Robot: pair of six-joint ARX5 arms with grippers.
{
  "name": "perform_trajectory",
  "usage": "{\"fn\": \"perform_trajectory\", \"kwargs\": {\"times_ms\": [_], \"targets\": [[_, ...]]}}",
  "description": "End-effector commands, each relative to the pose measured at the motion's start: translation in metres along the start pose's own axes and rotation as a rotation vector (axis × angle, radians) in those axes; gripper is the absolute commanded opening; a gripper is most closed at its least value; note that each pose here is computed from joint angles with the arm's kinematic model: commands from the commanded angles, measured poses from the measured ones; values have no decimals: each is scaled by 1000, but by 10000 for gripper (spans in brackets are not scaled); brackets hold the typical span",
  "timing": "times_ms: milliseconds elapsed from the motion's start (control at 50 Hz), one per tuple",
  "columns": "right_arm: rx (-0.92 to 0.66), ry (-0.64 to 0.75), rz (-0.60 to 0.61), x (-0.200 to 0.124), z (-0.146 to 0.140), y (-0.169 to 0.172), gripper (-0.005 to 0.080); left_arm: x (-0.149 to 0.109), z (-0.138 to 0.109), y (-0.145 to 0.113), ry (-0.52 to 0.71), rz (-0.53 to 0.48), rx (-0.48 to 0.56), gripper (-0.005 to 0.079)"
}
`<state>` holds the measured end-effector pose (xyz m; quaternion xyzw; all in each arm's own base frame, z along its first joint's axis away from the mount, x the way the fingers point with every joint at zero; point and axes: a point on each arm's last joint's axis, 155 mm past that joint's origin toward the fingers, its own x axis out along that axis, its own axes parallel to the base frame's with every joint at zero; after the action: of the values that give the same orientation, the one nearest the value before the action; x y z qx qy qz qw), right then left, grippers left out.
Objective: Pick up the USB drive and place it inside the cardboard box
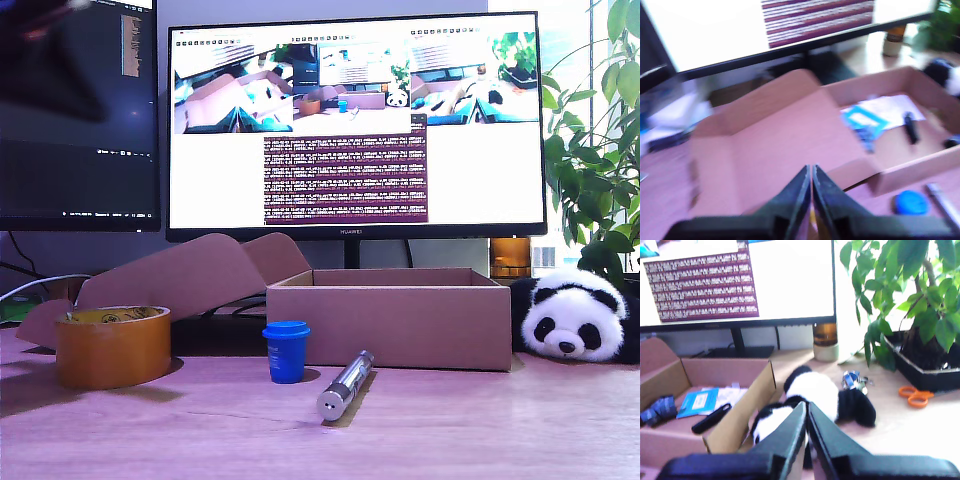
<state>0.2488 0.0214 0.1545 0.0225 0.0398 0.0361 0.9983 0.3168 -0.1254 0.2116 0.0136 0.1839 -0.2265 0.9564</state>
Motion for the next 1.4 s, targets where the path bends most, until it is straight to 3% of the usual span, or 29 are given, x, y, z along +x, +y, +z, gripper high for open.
{"fn": "perform_trajectory", "kwargs": {"times_ms": [0, 300, 720, 1120, 1380], "targets": [[1, -1, -3, -2, 3, -1, -12, -5, -6, 6, -23, 15, -20, -21], [-7, 184, -13, -6, -44, -3, -12, -31, -23, 35, -121, 106, -111, -21], [-6, 177, -13, -5, -42, -3, -12, -60, -53, 42, -247, 186, -182, -21], [-6, 177, -13, -5, -42, -3, -12, -68, -90, 42, -220, 215, -211, -21], [-6, 177, -13, -5, -42, -3, -12, -76, -95, 41, -227, 226, -211, -21]]}}
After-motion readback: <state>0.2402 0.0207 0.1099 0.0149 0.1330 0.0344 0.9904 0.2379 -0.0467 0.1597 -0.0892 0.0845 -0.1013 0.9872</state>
